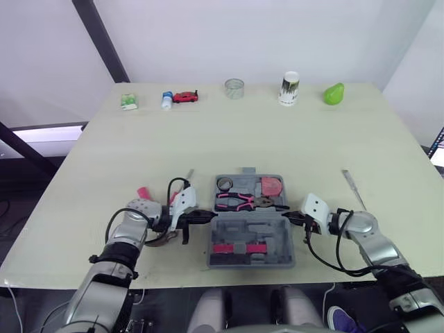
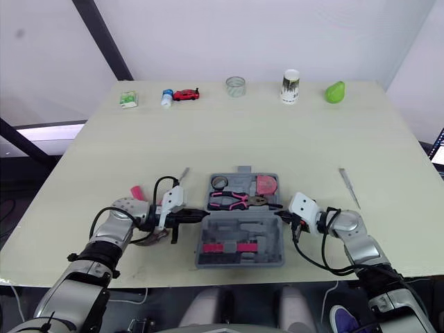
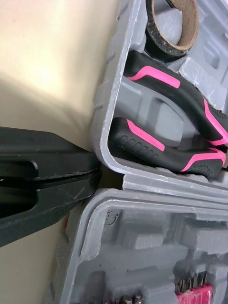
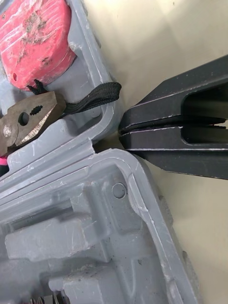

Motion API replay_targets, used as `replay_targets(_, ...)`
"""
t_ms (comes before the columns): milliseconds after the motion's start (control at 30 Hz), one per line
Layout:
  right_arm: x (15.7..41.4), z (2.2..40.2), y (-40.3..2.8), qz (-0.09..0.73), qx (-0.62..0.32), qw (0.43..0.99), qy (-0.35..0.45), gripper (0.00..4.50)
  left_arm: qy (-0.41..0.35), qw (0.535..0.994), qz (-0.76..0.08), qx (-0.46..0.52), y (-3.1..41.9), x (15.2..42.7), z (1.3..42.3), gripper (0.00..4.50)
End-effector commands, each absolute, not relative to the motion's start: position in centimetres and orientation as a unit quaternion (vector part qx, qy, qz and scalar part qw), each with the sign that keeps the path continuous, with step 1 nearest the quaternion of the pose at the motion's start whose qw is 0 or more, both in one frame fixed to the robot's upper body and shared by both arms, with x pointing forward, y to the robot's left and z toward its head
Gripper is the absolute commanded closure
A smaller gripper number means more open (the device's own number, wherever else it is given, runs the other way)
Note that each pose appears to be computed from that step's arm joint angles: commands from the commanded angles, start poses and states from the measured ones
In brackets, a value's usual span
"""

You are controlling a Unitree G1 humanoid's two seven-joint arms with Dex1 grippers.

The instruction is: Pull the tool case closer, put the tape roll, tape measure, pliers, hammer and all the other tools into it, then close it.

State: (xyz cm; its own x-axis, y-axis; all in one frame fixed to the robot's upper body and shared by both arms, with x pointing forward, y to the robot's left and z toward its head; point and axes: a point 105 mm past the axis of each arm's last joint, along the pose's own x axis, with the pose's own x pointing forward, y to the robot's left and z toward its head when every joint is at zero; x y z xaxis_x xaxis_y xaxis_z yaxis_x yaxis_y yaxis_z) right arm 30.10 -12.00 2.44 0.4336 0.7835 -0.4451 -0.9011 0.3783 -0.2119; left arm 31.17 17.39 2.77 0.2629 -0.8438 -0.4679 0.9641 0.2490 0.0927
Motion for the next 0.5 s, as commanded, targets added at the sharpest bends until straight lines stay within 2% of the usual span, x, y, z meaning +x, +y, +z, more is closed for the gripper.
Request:
replay_targets(33,29.84,3.61,-10.25,0.535,-0.213,0.811,0.101,4.47,0.158,0.778,-0.579,0.188,17.64,31.27,2.96,4.5)
replay_targets(500,30.44,3.73,-10.38,0.521,-0.22,0.819,0.093,4.47,0.158,0.773,-0.587,0.181,17.46,30.81,2.78,4.5)
